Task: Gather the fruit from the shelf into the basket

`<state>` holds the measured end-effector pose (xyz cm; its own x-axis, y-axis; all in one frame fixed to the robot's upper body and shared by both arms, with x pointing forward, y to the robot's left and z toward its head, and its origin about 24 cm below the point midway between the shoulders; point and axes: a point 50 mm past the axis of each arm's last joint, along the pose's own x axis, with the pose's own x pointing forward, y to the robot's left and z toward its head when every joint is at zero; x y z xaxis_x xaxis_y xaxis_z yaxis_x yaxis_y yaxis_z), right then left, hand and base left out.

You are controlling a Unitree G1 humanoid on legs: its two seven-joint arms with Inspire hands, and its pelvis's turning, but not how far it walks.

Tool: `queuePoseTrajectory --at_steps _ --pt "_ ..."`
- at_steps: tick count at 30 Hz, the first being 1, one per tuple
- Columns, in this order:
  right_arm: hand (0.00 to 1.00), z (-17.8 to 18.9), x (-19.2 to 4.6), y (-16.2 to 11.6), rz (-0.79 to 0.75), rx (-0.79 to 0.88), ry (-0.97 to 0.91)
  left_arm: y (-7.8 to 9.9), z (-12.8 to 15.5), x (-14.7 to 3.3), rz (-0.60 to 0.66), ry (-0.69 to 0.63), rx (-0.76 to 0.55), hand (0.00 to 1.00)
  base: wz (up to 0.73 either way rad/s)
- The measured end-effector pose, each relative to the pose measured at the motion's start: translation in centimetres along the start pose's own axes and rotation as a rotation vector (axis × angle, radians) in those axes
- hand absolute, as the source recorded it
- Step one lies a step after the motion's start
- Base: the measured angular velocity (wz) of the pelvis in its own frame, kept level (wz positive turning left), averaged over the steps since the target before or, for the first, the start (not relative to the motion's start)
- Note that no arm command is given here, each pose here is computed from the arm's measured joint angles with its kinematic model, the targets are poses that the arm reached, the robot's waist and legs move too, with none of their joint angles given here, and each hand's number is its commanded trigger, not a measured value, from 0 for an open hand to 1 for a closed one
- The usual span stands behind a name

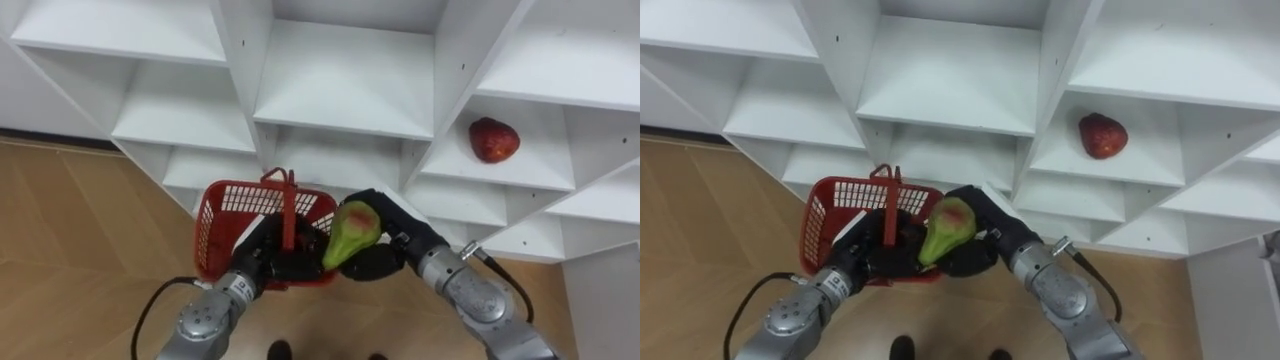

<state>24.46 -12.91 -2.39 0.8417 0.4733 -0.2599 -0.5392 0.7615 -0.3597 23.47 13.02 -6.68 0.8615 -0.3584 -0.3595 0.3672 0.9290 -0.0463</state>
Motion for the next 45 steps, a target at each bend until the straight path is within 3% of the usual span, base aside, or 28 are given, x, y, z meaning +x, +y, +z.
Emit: queuePoseTrajectory --at_steps 21,45 --pt "1.00 -1.4 -0.4 -1.4 -0.149 -0.038 0.062 0.3 0.3 -0.2 -0.022 -0.023 -0.042 1.00 -0.04" --pt "1.00 -1.3 0.2 -2.2 -0.234 -0.062 0.066 -1.3 0.6 -0.6 -0.133 -0.057 -0.066 1.00 0.00"
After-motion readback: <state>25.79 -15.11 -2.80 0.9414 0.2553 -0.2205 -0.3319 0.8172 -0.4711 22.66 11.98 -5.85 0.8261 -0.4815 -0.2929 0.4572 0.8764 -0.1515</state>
